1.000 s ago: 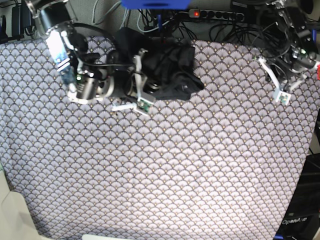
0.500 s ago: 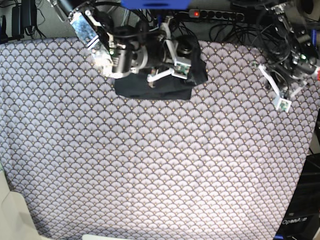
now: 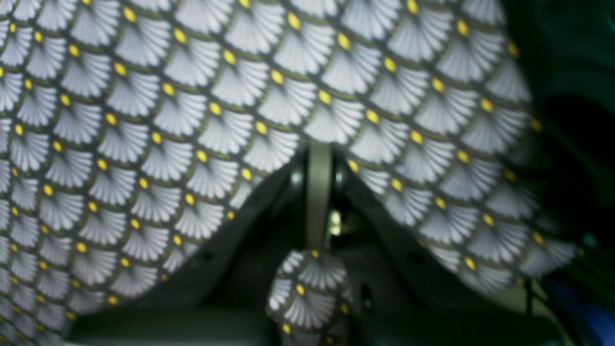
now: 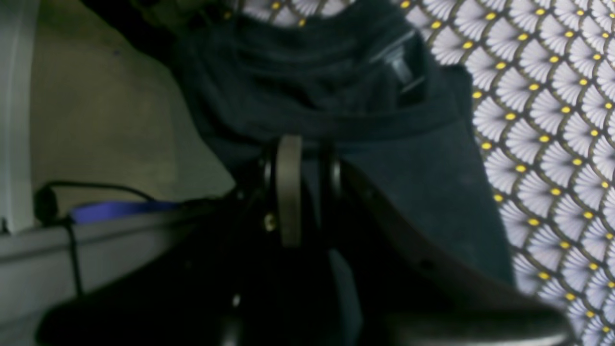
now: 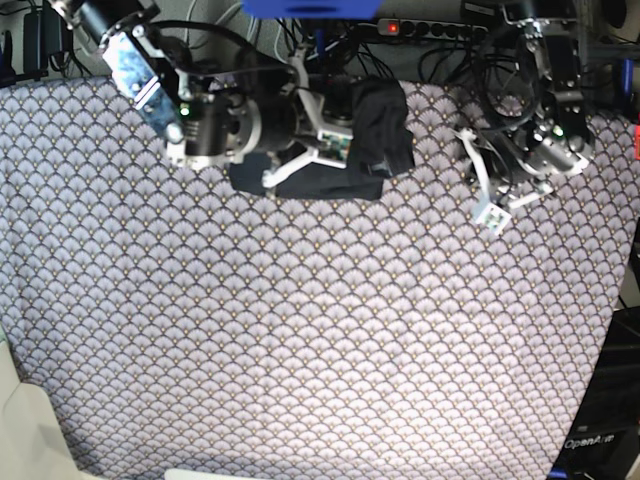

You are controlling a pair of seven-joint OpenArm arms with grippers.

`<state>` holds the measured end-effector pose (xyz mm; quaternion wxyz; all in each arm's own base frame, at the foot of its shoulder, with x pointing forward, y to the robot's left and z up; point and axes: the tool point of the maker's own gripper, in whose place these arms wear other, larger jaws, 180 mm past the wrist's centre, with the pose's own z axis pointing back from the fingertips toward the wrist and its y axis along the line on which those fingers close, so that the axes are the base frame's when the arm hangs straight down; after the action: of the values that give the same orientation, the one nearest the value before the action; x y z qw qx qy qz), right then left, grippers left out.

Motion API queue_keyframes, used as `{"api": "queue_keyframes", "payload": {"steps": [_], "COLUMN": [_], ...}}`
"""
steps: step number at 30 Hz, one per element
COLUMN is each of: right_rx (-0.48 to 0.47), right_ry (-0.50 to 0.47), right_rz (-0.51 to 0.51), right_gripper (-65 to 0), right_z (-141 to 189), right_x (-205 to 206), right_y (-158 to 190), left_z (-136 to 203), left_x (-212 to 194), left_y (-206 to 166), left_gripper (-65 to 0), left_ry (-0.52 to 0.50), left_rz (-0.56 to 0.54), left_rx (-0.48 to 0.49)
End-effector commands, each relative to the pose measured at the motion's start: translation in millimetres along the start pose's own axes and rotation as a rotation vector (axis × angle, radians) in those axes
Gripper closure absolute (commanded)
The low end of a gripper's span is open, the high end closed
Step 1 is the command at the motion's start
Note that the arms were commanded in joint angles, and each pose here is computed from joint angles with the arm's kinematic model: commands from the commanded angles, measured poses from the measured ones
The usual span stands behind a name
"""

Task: Fold the T-shirt properly
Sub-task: 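Press and square the bundle's edge with the right gripper, then lower both grippers to the sides of the dark bundle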

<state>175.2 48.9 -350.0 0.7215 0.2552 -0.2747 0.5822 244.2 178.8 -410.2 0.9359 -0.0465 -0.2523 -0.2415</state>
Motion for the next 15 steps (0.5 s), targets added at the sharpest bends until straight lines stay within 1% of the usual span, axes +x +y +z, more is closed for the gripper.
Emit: {"api": "queue_keyframes", "payload": {"steps": [1, 2, 5, 8, 10, 15], "right_rx": [-0.015, -0.021, -0.081, -0.181, -0.247, -0.365], "right_ry": [-0.043, -0.030, 0.012, 0.076, 0.124, 0.174], "right_rz": [0.024, 0.026, 0.040, 0.051, 0.040, -0.004], "right_gripper": [-5.5, -5.5, -5.5, -5.4, -5.4, -5.2], "right_z": [6.4, 8.5, 20.2, 40.3, 58.1, 94.5], "right_x": [12.1, 7.4, -0.4, -6.6, -18.4, -40.8], "right_y": [-6.4, -8.8, -32.3, -69.5, -91.6, -124.2], "left_z": [0.3, -1.8, -4.4, -3.6, -4.1, 1.4], "left_x": [-2.9, -3.2, -4.7, -2.9, -1.8, 10.2], "left_y": [5.1, 6.0, 8.0, 7.8, 4.3, -0.1], "left_gripper": [0.0, 0.0, 0.0, 0.0, 0.0, 0.0], "left_ry": [0.010, 0.014, 0.019, 0.014, 0.015, -0.023], "left_rz": [0.003, 0.008, 0.020, 0.018, 0.017, 0.009], "left_rx": [0.009, 0.006, 0.003, 0.005, -0.002, 0.000]}}
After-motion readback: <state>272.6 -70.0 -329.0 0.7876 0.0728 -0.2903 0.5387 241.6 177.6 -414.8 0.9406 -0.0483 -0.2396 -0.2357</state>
